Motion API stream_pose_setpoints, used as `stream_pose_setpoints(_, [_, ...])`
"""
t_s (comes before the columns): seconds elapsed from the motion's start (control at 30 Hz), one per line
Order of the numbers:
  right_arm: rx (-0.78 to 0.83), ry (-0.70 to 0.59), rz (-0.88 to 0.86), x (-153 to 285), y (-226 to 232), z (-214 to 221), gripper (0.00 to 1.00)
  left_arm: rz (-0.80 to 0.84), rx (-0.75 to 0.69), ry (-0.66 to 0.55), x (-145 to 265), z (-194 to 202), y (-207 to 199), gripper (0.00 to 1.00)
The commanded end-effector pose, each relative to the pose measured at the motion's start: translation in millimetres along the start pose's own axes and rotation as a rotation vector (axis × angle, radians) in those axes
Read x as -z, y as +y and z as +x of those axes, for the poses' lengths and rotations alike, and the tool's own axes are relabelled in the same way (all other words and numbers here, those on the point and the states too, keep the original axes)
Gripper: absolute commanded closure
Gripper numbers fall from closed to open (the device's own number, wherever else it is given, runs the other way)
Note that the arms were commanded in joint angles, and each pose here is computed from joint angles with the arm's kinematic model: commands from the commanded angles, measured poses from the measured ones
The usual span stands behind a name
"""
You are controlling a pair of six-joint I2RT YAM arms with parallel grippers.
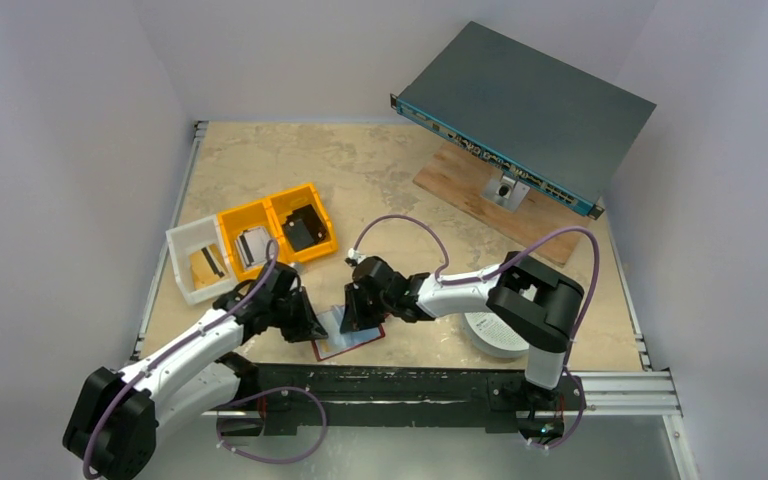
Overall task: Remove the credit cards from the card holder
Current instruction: Remove the credit card from the card holder.
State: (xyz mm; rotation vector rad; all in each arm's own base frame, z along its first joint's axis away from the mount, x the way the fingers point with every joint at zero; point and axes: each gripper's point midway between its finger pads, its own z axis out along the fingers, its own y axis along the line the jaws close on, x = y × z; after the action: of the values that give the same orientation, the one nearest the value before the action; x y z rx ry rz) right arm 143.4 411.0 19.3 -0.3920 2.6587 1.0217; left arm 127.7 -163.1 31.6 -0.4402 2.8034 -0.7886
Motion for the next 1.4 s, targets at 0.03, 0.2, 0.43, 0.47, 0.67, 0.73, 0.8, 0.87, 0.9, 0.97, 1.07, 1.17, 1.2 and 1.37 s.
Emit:
stream_pose_setpoints(0.03, [0.041, 0.005, -0.017, 17, 20, -9, 0.81, -0.017, 0.001, -0.037, 5, -5, 0, 1.0])
stream_pose_setpoints(0.2, [0.066, -0.039, -0.037, 37, 41, -27, 0.66, -0.016, -0.002, -0.043, 7, -5, 0, 1.0])
stream_pose_setpoints(0.43, [0.078, -0.11, 0.043, 58, 37, -44, 0.54, 0.005, -0.027, -0.054, 15, -8, -10, 1.0])
stream_pose_setpoints(0.47, [0.076, -0.118, 0.064, 60, 31, -45, 0.53, 0.009, -0.033, -0.057, 16, -8, -12, 1.0])
stream_pose_setpoints(0.67, [0.026, -0.13, 0.132, 68, -12, -45, 0.55, 0.041, -0.077, -0.063, 25, -9, -29, 1.0])
stream_pose_setpoints(0.73, [0.016, -0.137, 0.164, 71, -26, -45, 0.56, 0.04, -0.091, -0.063, 26, -8, -33, 1.0])
stream_pose_setpoints(0.8, [0.009, -0.14, 0.198, 72, -38, -43, 0.58, 0.04, -0.101, -0.063, 26, -8, -37, 1.0])
stream_pose_setpoints(0.87, [0.004, -0.135, 0.222, 71, -47, -40, 0.62, 0.038, -0.112, -0.057, 25, -6, -40, 1.0])
stream_pose_setpoints(0.9, [0.004, -0.131, 0.227, 70, -50, -38, 0.63, 0.036, -0.116, -0.058, 24, -6, -42, 1.0])
stream_pose_setpoints(0.97, [0.001, -0.12, 0.239, 67, -56, -33, 0.67, 0.034, -0.125, -0.058, 23, -5, -45, 1.0])
stream_pose_setpoints(1.07, [-0.004, -0.105, 0.254, 59, -65, -27, 0.75, 0.036, -0.133, -0.055, 21, -5, -50, 1.0])
stream_pose_setpoints(1.17, [-0.003, -0.087, 0.254, 52, -70, -22, 0.82, 0.043, -0.143, -0.054, 20, -5, -57, 1.0])
stream_pose_setpoints(1.2, [-0.002, -0.084, 0.256, 51, -71, -21, 0.83, 0.051, -0.145, -0.056, 20, -5, -61, 1.0])
stream_pose_setpoints(1.37, [-0.011, -0.073, 0.259, 45, -75, -16, 0.87, 0.096, -0.174, -0.058, 19, -6, -81, 1.0])
